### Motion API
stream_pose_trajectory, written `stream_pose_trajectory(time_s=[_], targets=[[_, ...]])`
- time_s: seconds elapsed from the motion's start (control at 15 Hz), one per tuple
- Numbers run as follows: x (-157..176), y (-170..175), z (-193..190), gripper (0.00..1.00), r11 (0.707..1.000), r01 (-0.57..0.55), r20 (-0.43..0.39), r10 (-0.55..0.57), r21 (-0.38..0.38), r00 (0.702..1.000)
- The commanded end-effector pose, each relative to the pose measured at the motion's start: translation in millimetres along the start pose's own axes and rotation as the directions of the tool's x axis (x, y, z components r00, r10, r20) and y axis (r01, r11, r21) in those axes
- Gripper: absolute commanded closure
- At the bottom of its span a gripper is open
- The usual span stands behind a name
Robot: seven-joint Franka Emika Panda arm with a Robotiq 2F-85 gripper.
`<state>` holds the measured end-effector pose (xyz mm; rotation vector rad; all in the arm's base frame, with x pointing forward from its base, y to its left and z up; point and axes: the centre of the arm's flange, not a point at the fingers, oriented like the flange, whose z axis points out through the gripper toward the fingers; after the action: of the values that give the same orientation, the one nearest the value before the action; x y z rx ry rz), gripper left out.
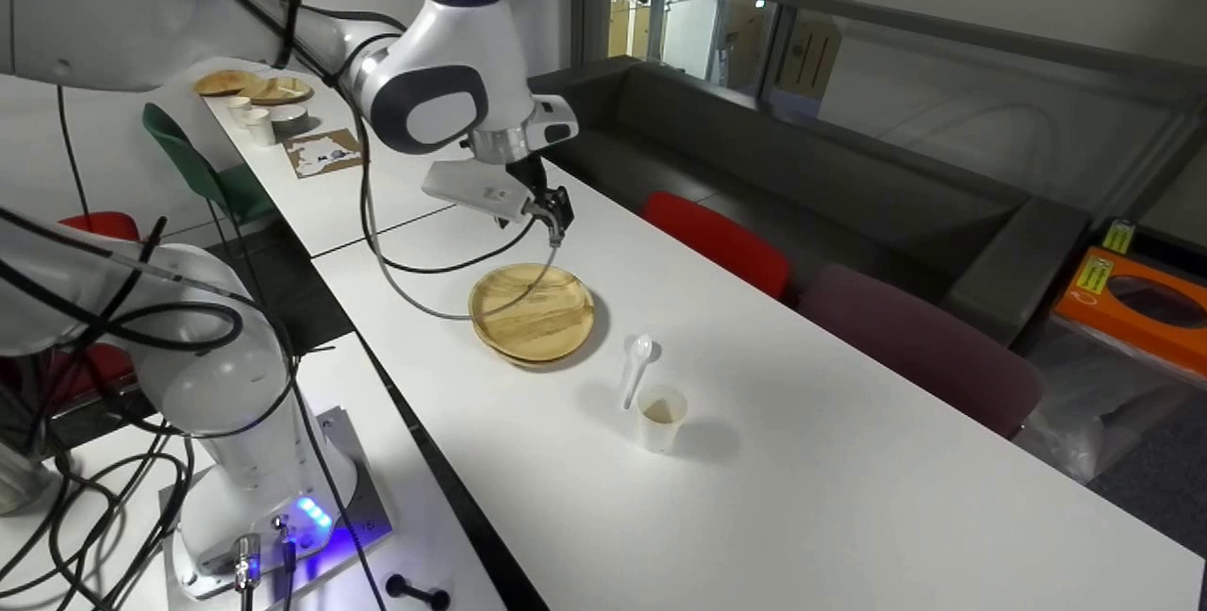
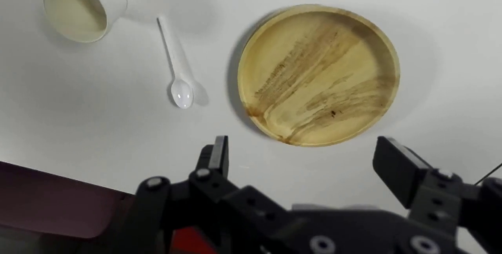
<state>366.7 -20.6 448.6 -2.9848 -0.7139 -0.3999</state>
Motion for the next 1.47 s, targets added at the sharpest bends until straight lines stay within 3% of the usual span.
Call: stream_pose_trajectory(time_s=[0.0, 0.33, 0.47, 0.87, 0.93, 1.4], targets=[[22.1, 66.9, 16.8, 0.00, 0.986, 0.119, 0.026, -0.123, 0.120, 0.992], [14.3, 96.0, 44.7, 0.00, 0.911, 0.219, 0.053, -0.253, 0.350, 0.966], [1.9, 81.2, 48.4, 0.00, 0.929, 0.192, 0.047, -0.217, 0.316, 0.975], [11.3, 82.9, 58.1, 0.00, 0.924, 0.196, 0.074, -0.232, 0.330, 0.970], [14.9, 82.7, 63.2, 0.00, 0.933, 0.193, 0.075, -0.225, 0.303, 0.971], [60.5, 119.9, 156.5, 0.00, 0.958, 0.073, 0.118, -0.109, 0.276, 0.987]])
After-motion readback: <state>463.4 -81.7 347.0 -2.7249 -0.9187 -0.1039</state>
